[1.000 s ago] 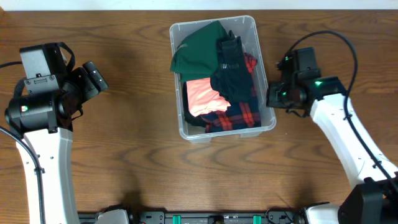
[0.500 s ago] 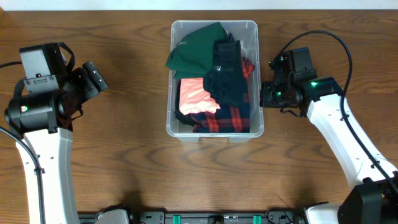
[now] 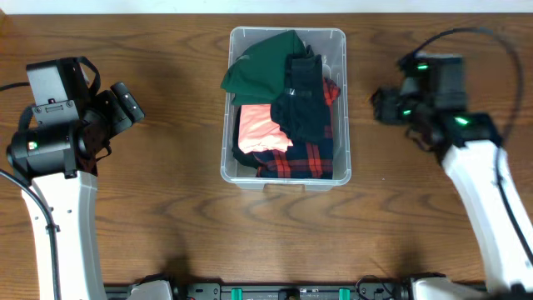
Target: Pack container
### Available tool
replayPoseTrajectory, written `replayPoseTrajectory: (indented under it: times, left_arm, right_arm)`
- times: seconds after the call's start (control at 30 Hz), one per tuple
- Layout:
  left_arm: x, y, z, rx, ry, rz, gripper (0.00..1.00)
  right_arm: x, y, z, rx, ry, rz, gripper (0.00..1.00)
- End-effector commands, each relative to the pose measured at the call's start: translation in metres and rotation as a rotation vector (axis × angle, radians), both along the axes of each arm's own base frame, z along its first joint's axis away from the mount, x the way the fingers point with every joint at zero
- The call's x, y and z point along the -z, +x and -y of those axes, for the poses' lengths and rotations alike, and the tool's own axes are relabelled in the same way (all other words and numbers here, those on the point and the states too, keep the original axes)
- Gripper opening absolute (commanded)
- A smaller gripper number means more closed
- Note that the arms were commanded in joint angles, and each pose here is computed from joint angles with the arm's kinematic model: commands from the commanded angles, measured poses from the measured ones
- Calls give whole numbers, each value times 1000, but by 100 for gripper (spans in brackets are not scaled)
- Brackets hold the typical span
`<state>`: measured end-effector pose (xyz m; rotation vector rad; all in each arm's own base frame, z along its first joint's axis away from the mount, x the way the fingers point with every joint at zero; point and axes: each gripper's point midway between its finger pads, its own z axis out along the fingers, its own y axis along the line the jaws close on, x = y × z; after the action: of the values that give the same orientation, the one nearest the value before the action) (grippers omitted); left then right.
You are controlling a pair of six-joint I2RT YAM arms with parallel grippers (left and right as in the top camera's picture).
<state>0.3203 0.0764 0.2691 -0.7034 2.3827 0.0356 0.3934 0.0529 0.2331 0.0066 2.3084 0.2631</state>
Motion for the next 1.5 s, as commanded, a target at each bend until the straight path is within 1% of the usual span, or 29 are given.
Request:
replayPoseTrajectory:
  times: [0.0,0.1,0.17,0.3,0.37,0.5,0.6,0.8,0.97,1.2,1.47]
  left_arm:
    - [2,0,-3,-13,0,-7,98]
    - [2,0,-3,-13,0,-7,98]
    - [2,0,-3,-12,0,-7,98]
    - [2,0,-3,-13,0,-7,98]
    - [2,0,-3,-13,0,-7,98]
    - [2,0,-3,-13,0,-7,98]
    - [2,0,-3,-13,0,-7,98]
    - [2,0,-3,-13,0,-7,98]
    - [2,0,-3,-13,0,-7,98]
    - [2,0,-3,-13,0,-7,98]
    - [2,0,-3,-13,0,-7,98]
  right_arm:
    - [-82,-8,3,-76,-101,267,99]
    - [-120,-23,3,-70,-98,388,99]
    - [-138,-37,5,-67,-97,437,99]
    - [-148,-64,6,-68,-95,445,99]
    - [-144,-76,7,-72,-95,420,99]
    - [-115,-101,10,-75,-103,284,99]
    - [-105,-108,19,-40,-136,235,99]
    - [-108,-105,55,130,-256,237,99]
    - [-118,-103,77,236,-310,269,99]
    - [-105,-111,85,200,-333,257,99]
    - [-57,-142,87,219,-326,315,99]
